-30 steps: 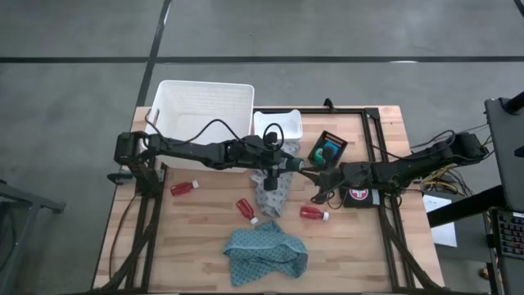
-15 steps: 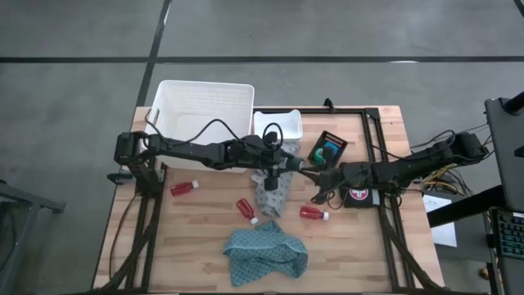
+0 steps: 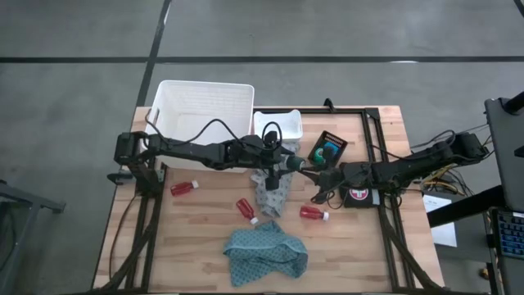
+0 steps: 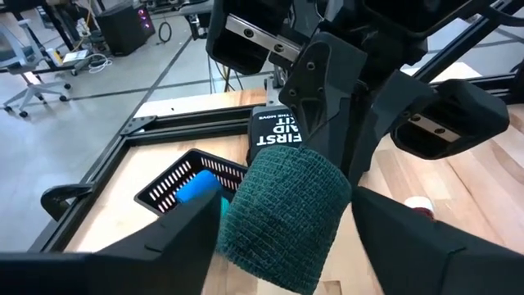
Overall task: Pick & Place Medicine items
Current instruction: Put the green bandage into the black bin
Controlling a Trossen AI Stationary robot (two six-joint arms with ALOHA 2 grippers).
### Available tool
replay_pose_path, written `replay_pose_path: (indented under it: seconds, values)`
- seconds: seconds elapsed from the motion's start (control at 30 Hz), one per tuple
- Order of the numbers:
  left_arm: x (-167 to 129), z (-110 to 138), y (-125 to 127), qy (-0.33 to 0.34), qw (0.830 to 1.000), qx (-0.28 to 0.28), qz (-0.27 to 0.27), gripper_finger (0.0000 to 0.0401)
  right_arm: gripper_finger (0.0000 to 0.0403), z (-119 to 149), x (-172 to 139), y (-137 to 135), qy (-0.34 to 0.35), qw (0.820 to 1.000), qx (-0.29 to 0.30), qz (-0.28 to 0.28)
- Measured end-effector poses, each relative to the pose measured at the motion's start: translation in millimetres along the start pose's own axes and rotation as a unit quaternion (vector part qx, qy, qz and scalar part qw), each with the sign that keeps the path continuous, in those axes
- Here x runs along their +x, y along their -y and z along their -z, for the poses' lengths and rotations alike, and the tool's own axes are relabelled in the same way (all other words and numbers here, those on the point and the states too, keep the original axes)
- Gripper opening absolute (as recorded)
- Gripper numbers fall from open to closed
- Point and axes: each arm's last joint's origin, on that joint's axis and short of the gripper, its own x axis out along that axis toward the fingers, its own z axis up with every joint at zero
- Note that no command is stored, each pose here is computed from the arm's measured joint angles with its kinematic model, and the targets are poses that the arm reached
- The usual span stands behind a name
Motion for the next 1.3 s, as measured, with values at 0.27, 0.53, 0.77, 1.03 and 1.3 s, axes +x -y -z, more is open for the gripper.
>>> replay_pose_path:
  seconds: [0.27, 0.53, 0.77, 1.03, 1.3]
  values:
    - [0.0, -0.2, 0.6, 0.002, 1.000, -0.020, 0.005, 0.0339, 0.0013, 0.0, 0.1, -0.1, 0.000, 1.000, -0.007, 0.000]
    - [-4.4, -5.7, -0.7, 0.009, 1.000, -0.021, 0.003, 0.0347, 0.0013, 1.0, -4.7, 6.7, -0.029, 0.997, 0.033, 0.069]
    - [-32.2, -21.9, -4.7, -0.015, 1.000, -0.021, -0.013, 0.0347, 0.0013, 5.9, -20.0, 13.4, -0.061, 0.994, 0.070, 0.063]
    - [-66.7, -33.8, -9.2, -0.061, 0.997, -0.018, -0.051, 0.0347, 0.0013, 8.3, -43.0, 25.7, -0.100, 0.974, 0.195, 0.066]
    - [-83.3, -40.5, -16.5, -0.079, 0.986, 0.035, -0.139, 0.0347, 0.0013, 13.6, -55.2, 31.7, -0.146, 0.940, 0.296, 0.083]
